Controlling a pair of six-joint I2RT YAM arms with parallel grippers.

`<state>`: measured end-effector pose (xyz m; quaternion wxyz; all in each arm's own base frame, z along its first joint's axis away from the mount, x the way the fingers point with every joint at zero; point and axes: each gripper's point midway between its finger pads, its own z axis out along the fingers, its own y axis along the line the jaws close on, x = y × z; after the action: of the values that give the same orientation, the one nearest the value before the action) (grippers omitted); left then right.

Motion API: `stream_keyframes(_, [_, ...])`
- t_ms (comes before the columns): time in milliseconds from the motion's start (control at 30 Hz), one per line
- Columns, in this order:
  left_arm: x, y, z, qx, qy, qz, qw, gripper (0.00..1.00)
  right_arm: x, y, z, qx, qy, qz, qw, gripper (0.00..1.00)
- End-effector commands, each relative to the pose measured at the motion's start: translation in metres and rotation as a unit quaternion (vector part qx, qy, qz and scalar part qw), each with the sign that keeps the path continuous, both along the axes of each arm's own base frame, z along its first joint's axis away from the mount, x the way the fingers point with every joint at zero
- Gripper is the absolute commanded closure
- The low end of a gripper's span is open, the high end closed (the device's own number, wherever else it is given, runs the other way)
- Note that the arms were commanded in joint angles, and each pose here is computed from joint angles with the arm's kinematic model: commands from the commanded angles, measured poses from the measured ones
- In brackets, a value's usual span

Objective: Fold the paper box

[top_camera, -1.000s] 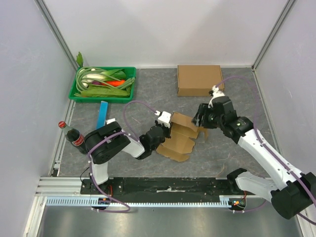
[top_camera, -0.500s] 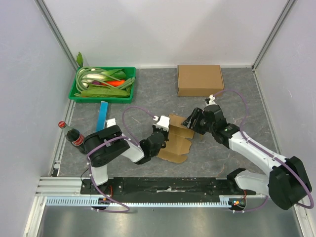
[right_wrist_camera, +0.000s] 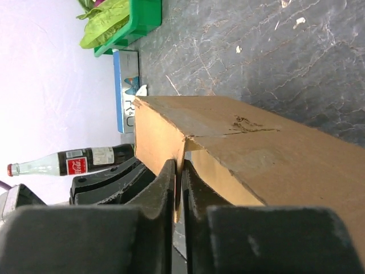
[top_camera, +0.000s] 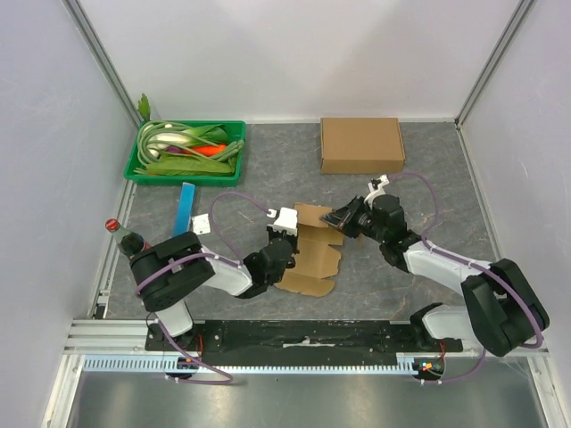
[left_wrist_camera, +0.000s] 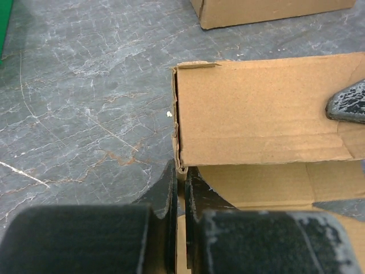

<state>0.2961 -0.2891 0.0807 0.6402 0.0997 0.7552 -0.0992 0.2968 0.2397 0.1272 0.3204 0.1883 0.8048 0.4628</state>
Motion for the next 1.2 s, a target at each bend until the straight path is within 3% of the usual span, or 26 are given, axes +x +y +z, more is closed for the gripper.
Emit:
stream_keyframes(0, [0.000,0.010,0.012,-0.028,0.013,0.049,0.998,0.98,0.008,-0.005,0.023,-0.033,-0.056,0.034,0.997,0.38])
stream_keyframes(33, [0.000,0.013,0.009,-0.023,0.018,0.056,0.998,0.98,0.014,-0.013,0.031,-0.077,-0.065,0.025,0.995,0.25])
stream_keyframes(67, [0.001,0.015,0.011,-0.023,0.016,0.064,0.998,0.98,0.006,-0.024,0.034,-0.137,-0.093,0.044,0.985,0.20])
stream_keyframes(100, [0.002,0.016,0.012,-0.022,0.015,0.069,0.997,0.98,-0.012,-0.036,0.016,-0.175,-0.052,0.055,0.982,0.17])
stream_keyframes(167, [0.001,0.018,0.011,-0.022,0.018,0.075,0.997,0.98,-0.029,-0.048,0.016,-0.205,-0.052,0.058,0.976,0.16])
stream_keyframes(233, [0.001,0.019,0.010,-0.021,0.021,0.080,0.996,0.98,-0.045,-0.040,0.011,-0.225,-0.054,0.075,0.970,0.23])
stream_keyframes(300, [0.001,0.020,0.012,-0.020,0.022,0.082,0.996,0.98,-0.046,-0.042,0.000,-0.269,-0.052,0.067,0.959,0.36])
stream_keyframes(400, [0.001,0.021,0.014,-0.022,0.022,0.083,0.996,0.98,-0.041,-0.032,-0.010,-0.326,-0.057,0.064,0.941,0.47])
stream_keyframes(467, [0.001,0.022,0.013,-0.022,0.023,0.085,0.996,0.98,-0.034,-0.025,-0.017,-0.365,-0.053,0.061,0.927,0.47])
stream_keyframes(533, [0.000,0.022,0.012,-0.027,0.024,0.086,0.996,0.98,-0.027,-0.024,-0.032,-0.386,-0.034,0.056,0.920,0.51])
stream_keyframes(600, [0.000,0.021,0.010,-0.028,0.026,0.087,0.995,0.98,-0.023,-0.033,-0.043,-0.412,-0.014,0.037,0.910,0.64])
stream_keyframes(667, [0.000,0.021,0.009,-0.030,0.027,0.087,0.995,0.98,-0.021,-0.032,-0.052,-0.413,-0.003,0.029,0.910,0.65])
stream_keyframes(733, [-0.001,0.022,0.007,-0.029,0.029,0.088,0.995,0.98,-0.022,-0.036,-0.061,-0.423,0.006,0.024,0.906,0.79])
stream_keyframes(800, [-0.001,0.023,0.006,-0.025,0.029,0.090,0.995,0.98,-0.022,-0.042,-0.066,-0.436,0.013,0.019,0.900,0.86])
stream_keyframes(933, [-0.002,0.026,0.009,-0.034,0.025,0.093,0.995,0.98,-0.020,-0.046,-0.088,-0.461,0.025,0.019,0.887,0.87])
stream_keyframes(1167, [-0.004,0.026,0.007,-0.042,0.030,0.090,0.995,0.98,-0.007,-0.033,-0.094,-0.435,-0.001,0.008,0.901,0.94])
